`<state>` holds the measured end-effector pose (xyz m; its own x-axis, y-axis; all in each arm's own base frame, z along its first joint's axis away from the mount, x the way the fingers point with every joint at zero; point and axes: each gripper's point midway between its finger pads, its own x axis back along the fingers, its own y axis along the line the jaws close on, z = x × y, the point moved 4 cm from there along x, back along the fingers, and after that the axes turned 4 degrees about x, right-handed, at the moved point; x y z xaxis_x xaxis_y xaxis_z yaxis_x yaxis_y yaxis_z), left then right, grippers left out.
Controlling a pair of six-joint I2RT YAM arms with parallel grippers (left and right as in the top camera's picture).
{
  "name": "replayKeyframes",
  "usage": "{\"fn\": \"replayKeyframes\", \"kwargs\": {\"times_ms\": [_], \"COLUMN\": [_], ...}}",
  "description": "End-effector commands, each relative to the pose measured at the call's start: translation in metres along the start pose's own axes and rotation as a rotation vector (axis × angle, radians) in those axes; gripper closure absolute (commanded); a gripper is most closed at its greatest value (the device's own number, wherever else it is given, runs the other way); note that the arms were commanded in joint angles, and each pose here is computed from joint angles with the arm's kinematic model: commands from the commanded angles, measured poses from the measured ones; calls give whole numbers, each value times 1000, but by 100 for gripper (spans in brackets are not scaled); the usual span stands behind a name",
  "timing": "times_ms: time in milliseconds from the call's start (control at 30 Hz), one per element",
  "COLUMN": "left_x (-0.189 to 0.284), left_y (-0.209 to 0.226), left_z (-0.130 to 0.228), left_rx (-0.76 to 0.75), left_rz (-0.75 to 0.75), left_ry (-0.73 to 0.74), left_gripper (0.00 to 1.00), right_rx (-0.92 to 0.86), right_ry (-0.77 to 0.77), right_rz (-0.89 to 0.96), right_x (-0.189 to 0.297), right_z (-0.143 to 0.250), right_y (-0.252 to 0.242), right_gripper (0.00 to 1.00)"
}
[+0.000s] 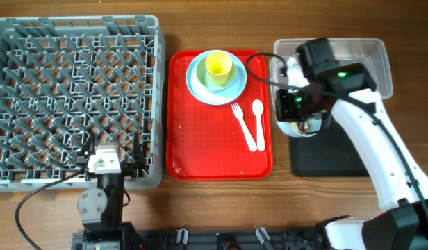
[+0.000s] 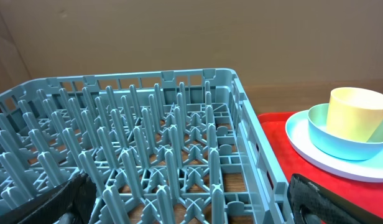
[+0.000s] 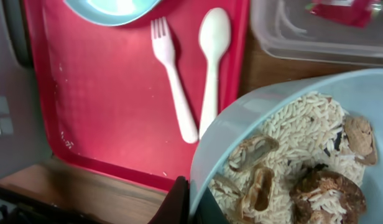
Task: Sort waste into correct bins and load items into the dishwasher rack
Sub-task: 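Lift the bowl and move it over the black tray, then tip the blue bowl with the right gripper to pour rice onto the black tray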
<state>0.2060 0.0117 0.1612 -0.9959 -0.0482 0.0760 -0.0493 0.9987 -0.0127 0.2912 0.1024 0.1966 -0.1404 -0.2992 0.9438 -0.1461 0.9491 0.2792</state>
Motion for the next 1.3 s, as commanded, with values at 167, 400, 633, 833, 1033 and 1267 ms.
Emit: {"fn": "replayKeyframes", "kwargs": {"times_ms": [167, 400, 633, 833, 1033, 1267], "left_x": [0, 0, 0, 0, 0, 0], "left_y": [0, 0, 0, 0, 0, 0], "left_z": [2, 2, 2, 2, 2, 2], "left_rx": [-13, -13, -13, -13, -13, -13], "left_rz": [-2, -2, -2, -2, -2, -2], "left_ry": [1, 1, 1, 1, 1, 1], "left_gripper": [0, 0, 0, 0, 0, 0], "right_rx": [-2, -46, -94, -177, -263, -281], "right_ry": [4, -6, -123, -178, -293, -507], "right_rz": [-112, -246, -481, -551, -660, -797], "right_x": [12, 11, 34, 39, 35, 40], "right_z": [11, 20, 14, 18, 31, 41], "right_y": [-15, -31, -44, -64, -94, -116], "right_gripper": [96, 96, 96, 96, 96, 96]}}
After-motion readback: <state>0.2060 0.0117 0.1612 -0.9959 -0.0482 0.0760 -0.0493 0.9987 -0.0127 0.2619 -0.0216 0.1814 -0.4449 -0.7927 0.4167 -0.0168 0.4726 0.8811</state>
